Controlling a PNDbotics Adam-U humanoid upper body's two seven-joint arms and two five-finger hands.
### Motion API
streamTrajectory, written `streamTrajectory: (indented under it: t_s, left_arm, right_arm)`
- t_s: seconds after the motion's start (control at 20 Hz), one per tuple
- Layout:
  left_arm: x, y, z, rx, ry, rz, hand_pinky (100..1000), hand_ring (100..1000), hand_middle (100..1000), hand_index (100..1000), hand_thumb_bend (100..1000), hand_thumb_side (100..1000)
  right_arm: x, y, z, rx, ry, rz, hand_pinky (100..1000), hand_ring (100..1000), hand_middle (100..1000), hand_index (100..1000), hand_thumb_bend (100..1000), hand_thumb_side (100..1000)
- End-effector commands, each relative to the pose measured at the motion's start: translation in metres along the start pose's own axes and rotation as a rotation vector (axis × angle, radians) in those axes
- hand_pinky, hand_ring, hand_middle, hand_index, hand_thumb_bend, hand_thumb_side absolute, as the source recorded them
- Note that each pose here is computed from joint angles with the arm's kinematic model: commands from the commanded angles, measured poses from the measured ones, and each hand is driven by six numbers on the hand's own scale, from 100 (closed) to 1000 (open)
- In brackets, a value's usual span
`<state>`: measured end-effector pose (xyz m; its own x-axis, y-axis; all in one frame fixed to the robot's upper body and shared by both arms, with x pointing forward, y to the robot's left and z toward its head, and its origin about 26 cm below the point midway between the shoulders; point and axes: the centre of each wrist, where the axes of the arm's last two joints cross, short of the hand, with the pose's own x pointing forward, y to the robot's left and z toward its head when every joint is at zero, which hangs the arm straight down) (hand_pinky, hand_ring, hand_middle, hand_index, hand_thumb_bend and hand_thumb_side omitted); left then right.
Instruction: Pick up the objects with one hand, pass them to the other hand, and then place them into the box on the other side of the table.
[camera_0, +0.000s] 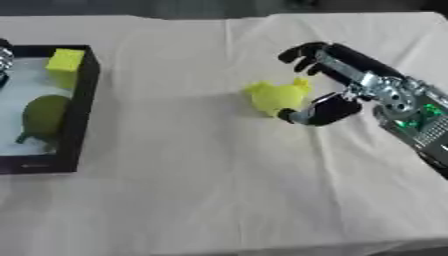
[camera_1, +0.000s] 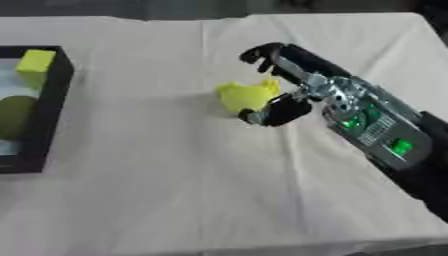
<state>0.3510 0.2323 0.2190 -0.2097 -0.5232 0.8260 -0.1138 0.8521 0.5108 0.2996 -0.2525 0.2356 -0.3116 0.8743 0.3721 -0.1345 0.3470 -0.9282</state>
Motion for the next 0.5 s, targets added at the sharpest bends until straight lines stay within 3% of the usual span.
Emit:
streamTrajectory:
  t_s: [0.05, 0.5]
  left_arm:
    - [0.0071, 0.0071, -0.0004, 0.003, -0.028, -0.018, 855, 1000, 800, 747, 100, 773]
    - [0.0107, 0.0083, -0.0005, -0.002, -0.039, -0.020, 854, 1000, 798, 741, 100, 770]
  right_arm:
    - [0.0028, -0.0046, 0.0027, -0.021, 0.006, 0.043, 832, 830, 845, 876, 519, 122]
    - [0.0032, -0.0055, 0.0026, -0.001, 0.028, 0.054, 851, 851, 879, 899, 440, 100]
